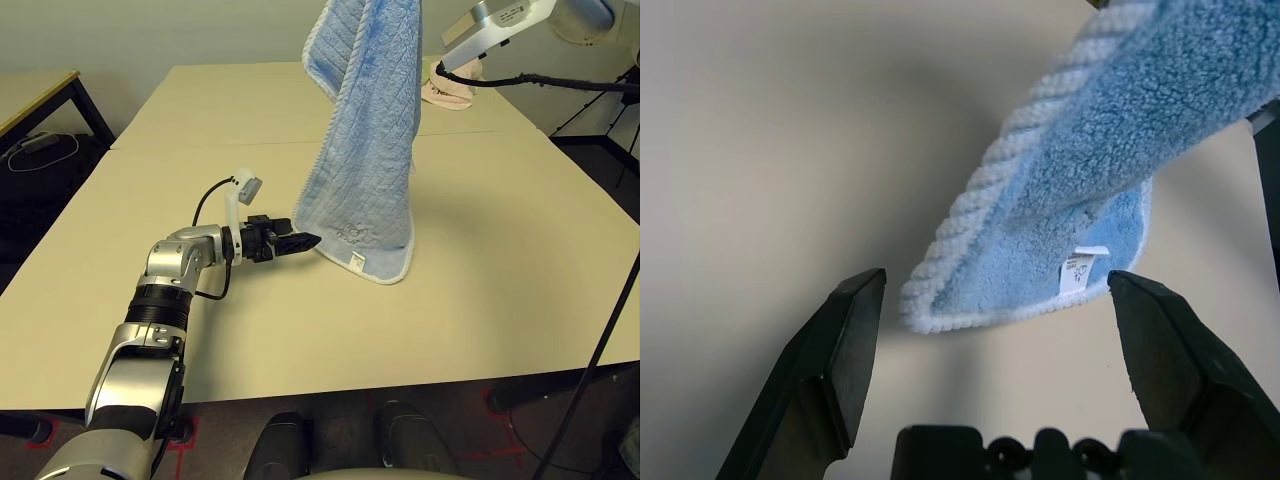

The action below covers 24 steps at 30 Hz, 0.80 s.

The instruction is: Fold the towel and set it aside.

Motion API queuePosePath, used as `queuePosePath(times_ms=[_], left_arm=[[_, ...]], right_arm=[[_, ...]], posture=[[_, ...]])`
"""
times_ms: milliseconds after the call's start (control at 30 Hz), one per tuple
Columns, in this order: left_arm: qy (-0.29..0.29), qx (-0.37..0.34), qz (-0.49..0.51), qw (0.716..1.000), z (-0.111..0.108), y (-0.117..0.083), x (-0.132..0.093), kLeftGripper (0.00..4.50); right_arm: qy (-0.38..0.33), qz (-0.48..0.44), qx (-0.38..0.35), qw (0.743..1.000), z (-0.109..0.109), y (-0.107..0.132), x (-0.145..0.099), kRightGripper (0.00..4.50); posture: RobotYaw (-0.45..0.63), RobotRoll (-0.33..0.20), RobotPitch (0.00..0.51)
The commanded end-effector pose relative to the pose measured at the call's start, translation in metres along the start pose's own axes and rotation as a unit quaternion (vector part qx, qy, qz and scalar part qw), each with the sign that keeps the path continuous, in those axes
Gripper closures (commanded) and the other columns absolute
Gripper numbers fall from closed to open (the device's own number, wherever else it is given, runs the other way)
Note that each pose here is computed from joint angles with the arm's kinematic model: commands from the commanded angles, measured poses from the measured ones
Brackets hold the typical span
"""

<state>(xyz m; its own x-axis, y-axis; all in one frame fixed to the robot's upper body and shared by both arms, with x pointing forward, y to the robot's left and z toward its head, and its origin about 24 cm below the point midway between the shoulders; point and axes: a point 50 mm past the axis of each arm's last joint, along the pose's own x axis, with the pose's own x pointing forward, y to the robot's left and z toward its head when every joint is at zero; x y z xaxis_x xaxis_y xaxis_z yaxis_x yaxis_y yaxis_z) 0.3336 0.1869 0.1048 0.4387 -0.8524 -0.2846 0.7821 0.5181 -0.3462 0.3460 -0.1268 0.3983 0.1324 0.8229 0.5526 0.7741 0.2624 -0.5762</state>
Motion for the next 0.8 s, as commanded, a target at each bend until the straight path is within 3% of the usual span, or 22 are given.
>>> queuePosePath(times_ms=[33, 133, 233, 567, 800], left_arm=[[-0.001, 0.004, 0.011, 1.000, -0.002, 0.002, -0.001, 0.00], [-0.001, 0.006, 0.014, 1.000, -0.001, 0.003, -0.001, 0.00], [0.006, 0.009, 0.017, 1.000, -0.003, 0.004, -0.002, 0.60], [0.043, -0.010, 0.018, 0.999, -0.013, 0.006, -0.013, 4.42], [0.048, -0.022, 0.008, 0.999, -0.011, 0.003, -0.016, 4.47]], right_arm=[[-0.006, -0.003, 0.002, 1.000, 0.000, -0.004, 0.002, 4.46], [-0.006, -0.002, 0.004, 1.000, 0.001, -0.003, 0.002, 4.46], [-0.006, -0.001, 0.005, 1.000, 0.001, -0.003, 0.002, 4.50], [-0.005, 0.000, 0.011, 1.000, 0.001, -0.002, 0.002, 4.50], [-0.001, 0.004, 0.017, 1.000, 0.002, 0.000, 0.000, 4.50]], posture=[[0.10, 0.000, 0.000], [0.10, 0.000, 0.000], [0.10, 0.000, 0.000], [0.10, 0.000, 0.000], [0.10, 0.000, 0.000]])
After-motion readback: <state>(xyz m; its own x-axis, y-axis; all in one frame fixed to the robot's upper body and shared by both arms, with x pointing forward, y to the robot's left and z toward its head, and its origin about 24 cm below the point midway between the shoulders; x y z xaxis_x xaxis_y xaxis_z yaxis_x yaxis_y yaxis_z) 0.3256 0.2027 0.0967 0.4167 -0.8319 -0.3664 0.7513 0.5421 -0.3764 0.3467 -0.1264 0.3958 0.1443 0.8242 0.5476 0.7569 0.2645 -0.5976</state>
